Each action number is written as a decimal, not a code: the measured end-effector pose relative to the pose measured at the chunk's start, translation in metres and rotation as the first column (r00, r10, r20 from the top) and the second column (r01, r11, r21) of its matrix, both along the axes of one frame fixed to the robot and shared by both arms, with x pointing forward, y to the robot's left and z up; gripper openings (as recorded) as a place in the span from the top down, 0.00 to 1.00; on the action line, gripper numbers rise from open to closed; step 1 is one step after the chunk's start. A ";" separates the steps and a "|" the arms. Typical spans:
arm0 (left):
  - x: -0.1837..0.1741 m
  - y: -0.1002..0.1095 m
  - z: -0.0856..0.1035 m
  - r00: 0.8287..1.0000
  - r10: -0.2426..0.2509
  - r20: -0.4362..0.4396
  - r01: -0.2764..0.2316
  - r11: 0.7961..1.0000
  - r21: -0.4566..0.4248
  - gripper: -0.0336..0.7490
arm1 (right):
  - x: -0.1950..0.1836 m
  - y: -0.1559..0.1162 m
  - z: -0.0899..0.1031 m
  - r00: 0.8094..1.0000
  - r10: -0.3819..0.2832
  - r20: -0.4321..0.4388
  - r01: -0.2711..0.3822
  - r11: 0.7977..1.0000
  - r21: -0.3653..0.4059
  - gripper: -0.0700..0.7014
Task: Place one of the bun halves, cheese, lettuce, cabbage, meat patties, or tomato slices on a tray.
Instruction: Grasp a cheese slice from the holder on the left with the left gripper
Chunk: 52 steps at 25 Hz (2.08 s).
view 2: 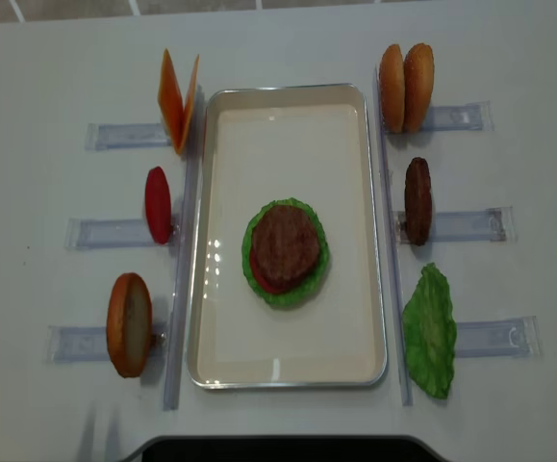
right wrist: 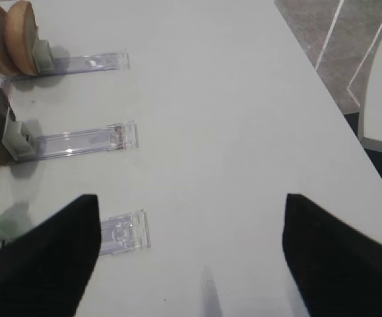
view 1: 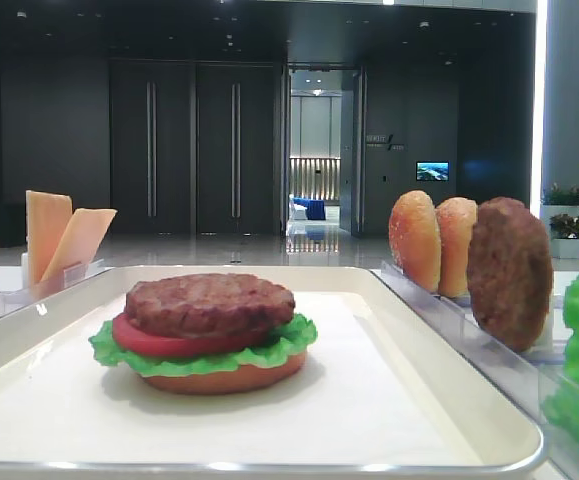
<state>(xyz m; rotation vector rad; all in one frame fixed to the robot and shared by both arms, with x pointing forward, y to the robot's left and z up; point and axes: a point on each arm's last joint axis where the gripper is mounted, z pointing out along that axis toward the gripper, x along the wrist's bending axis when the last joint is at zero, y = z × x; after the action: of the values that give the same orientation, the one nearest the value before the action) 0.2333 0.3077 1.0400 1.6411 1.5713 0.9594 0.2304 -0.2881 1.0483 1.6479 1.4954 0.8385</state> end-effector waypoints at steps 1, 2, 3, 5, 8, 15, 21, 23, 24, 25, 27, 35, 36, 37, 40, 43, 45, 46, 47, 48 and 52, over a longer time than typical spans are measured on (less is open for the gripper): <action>0.000 0.000 0.000 1.000 0.000 0.000 0.000 1.000 0.000 0.64 | 0.000 0.000 0.000 1.000 0.000 0.000 0.000 1.000 0.000 0.21; 0.000 0.000 0.000 1.000 0.000 0.000 0.000 1.000 0.000 0.64 | 0.000 0.000 0.000 1.000 0.000 0.000 0.000 1.000 0.000 0.21; 0.000 0.000 0.000 1.000 0.000 0.000 0.000 1.000 0.000 0.65 | 0.000 0.000 0.000 1.000 0.000 0.000 0.000 1.000 0.000 0.21; 0.000 0.000 0.000 1.000 0.000 0.000 0.000 1.000 0.000 0.65 | 0.000 0.000 0.000 1.000 -0.001 0.000 0.001 1.000 0.001 0.21; 0.000 0.000 0.000 1.000 0.000 0.000 0.000 1.000 0.000 0.65 | 0.000 0.001 0.000 1.000 -0.005 0.004 0.005 1.000 0.020 0.21; 0.000 0.000 0.000 1.000 0.000 0.000 0.000 1.000 0.000 0.68 | 0.000 0.001 0.000 1.000 -0.006 0.004 0.006 1.000 0.023 0.21; 0.000 0.000 0.000 1.000 0.000 0.000 0.000 1.000 0.000 0.74 | 0.000 0.001 0.000 1.000 -0.005 0.004 0.005 1.000 0.023 0.21; 0.000 0.000 0.000 1.000 0.000 0.000 0.000 1.000 0.000 0.76 | 0.000 0.001 0.000 1.000 -0.006 0.004 0.006 1.000 0.024 0.21; 0.000 0.000 0.000 1.000 0.000 0.000 0.000 1.000 0.000 0.77 | 0.000 0.001 0.000 1.000 -0.006 0.004 0.006 1.000 0.024 0.21; 0.000 0.000 0.000 1.000 0.000 0.000 0.000 1.000 0.000 0.78 | 0.000 0.001 0.000 1.000 -0.006 0.004 0.006 1.000 0.024 0.21; 0.000 0.000 0.000 1.000 0.000 0.000 0.000 1.000 0.000 0.81 | 0.000 0.001 0.000 1.000 -0.006 0.004 0.006 1.000 0.024 0.21; 0.000 0.000 0.000 1.000 0.000 0.000 0.000 1.000 0.000 0.88 | 0.000 0.001 0.000 1.000 -0.007 0.006 0.007 1.000 0.026 0.21; 0.000 0.000 0.000 1.000 -0.001 0.000 0.001 1.000 -0.001 0.88 | 0.000 0.001 0.000 1.000 -0.007 0.006 0.007 1.000 0.026 0.21; 0.000 0.000 0.000 1.000 -0.001 0.000 0.001 1.000 -0.001 0.88 | 0.000 0.001 0.000 1.000 -0.007 0.006 0.007 1.000 0.026 0.21; 0.000 0.000 0.000 1.000 -0.002 0.000 0.002 1.000 -0.004 0.88 | 0.000 0.001 0.000 1.000 -0.007 0.006 0.007 1.000 0.026 0.21; -0.001 0.000 0.001 1.000 -0.002 0.005 0.003 1.000 -0.004 0.86 | 0.000 0.001 0.000 1.000 -0.007 0.006 0.007 1.000 0.026 0.21; 0.001 0.000 0.004 1.000 0.013 -0.006 -0.013 0.999 -0.029 0.82 | 0.000 0.001 0.000 1.000 -0.007 0.007 0.007 1.000 0.026 0.21; 0.005 -0.001 0.005 0.999 0.020 -0.028 -0.021 0.999 -0.040 0.78 | 0.000 0.001 0.000 1.000 -0.007 0.007 0.007 1.000 0.026 0.21; 0.009 -0.001 0.006 0.998 0.025 -0.055 -0.028 0.999 -0.046 0.74 | 0.000 0.001 0.000 1.000 -0.007 0.007 0.007 1.000 0.026 0.21; 0.014 -0.001 0.008 0.996 0.028 -0.081 -0.032 0.998 -0.048 0.71 | 0.000 0.001 0.000 1.000 -0.007 0.007 0.007 1.000 0.026 0.21; 0.040 -0.002 0.024 0.989 0.049 -0.136 -0.059 0.996 -0.068 0.65 | 0.000 0.001 0.000 1.000 -0.005 0.008 0.004 1.000 0.029 0.21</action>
<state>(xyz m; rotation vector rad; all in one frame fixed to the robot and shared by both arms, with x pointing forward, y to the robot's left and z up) 0.2731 0.3058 1.0642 1.6502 1.7277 0.8238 0.2307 -0.2871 1.0487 1.6669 1.4800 0.8673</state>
